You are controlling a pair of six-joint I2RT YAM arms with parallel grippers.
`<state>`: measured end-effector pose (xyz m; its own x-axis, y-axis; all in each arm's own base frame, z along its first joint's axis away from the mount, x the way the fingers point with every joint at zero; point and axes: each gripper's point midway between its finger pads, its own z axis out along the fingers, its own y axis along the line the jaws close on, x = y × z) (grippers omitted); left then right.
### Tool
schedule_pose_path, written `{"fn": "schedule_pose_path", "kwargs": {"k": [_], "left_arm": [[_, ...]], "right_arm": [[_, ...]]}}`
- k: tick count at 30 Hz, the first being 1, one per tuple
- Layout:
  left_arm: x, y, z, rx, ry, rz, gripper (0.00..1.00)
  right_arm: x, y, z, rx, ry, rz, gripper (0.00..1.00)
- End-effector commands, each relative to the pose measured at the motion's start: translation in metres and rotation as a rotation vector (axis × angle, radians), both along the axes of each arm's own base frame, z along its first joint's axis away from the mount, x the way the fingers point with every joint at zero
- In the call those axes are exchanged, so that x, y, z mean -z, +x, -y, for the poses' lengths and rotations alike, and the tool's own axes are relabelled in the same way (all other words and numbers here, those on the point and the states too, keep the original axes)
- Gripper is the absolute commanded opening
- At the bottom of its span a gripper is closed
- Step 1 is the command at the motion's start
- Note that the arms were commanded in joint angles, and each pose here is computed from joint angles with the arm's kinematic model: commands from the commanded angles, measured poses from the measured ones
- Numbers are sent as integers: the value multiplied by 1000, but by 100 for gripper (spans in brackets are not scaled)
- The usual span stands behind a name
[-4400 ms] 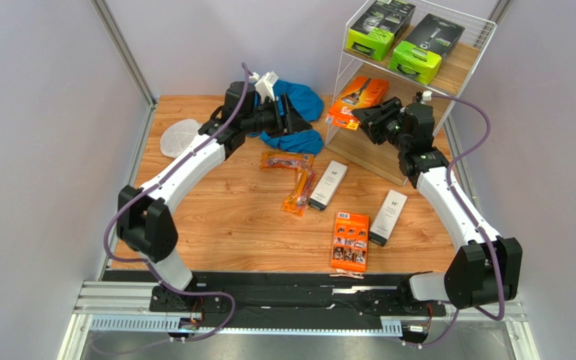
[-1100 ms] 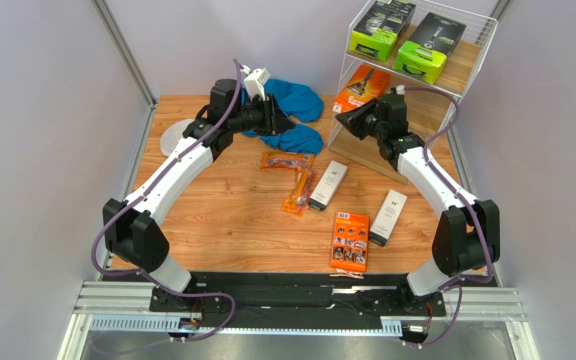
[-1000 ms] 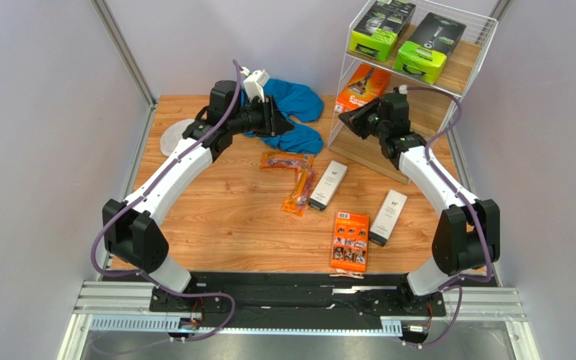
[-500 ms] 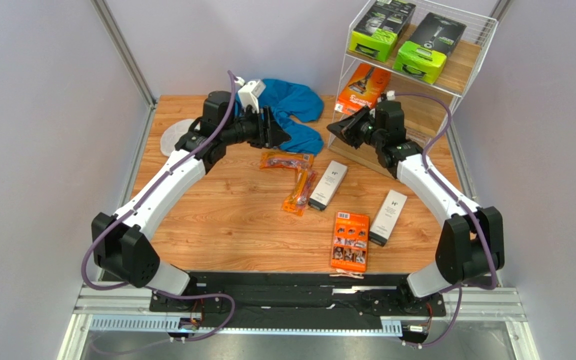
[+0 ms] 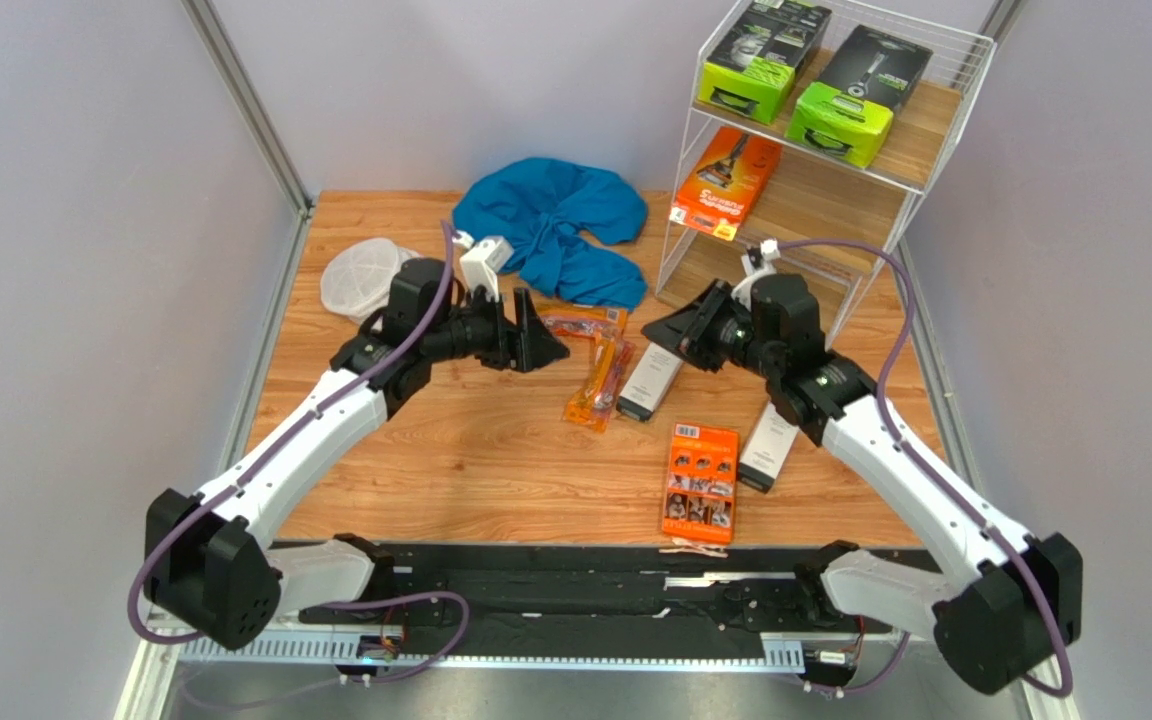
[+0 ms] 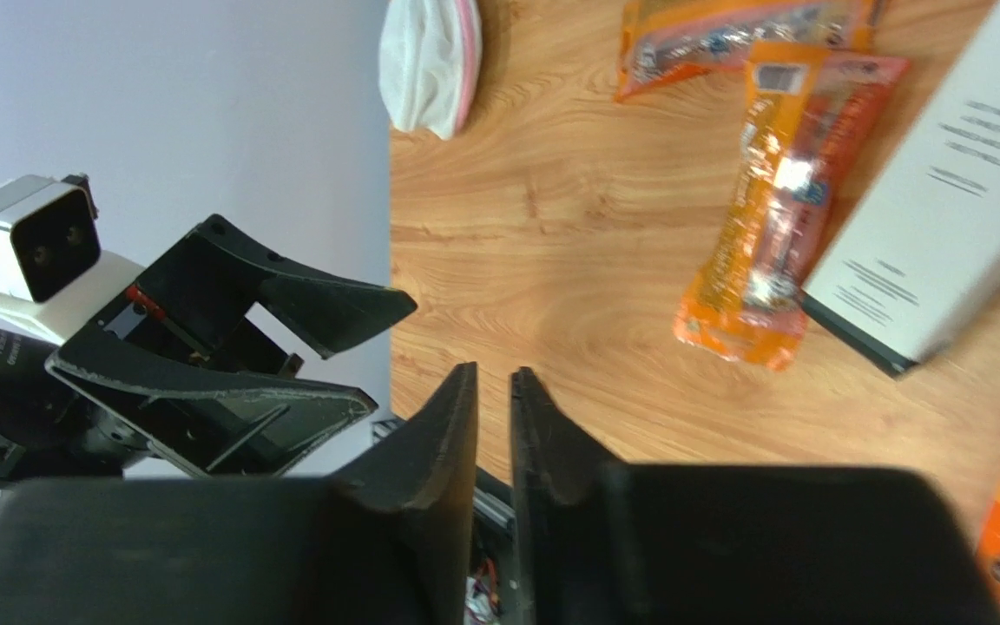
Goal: Place and organize the shaving razors onto the shelf
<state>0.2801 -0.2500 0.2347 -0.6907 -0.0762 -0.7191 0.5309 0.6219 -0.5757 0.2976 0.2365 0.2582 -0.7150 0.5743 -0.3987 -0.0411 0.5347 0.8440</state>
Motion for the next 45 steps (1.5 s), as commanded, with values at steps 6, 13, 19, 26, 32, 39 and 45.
{"fn": "schedule_pose_path", "kwargs": {"k": [6,13,19,26,32,39,45], "left_arm": [[23,-41,29,59,-30,-36,84],[62,-63,67,133,-19,-158,99],[97,-68,103,196,-20,-262,99],[129,-75,129,230,4,-363,99],[153,-80,157,254,7,-437,99],[178,-82,174,215,30,-542,96],[199,-81,179,140,59,-648,94]], "right_arm": [[76,-76,67,91,-208,-92,75],[115,-111,110,205,-295,-154,91],[144,-125,117,223,-281,-217,96],[163,-134,123,228,-297,-290,98],[189,-142,126,225,-308,-378,98],[208,-145,118,210,-254,-433,94],[227,-147,106,187,-175,-474,88]]}}
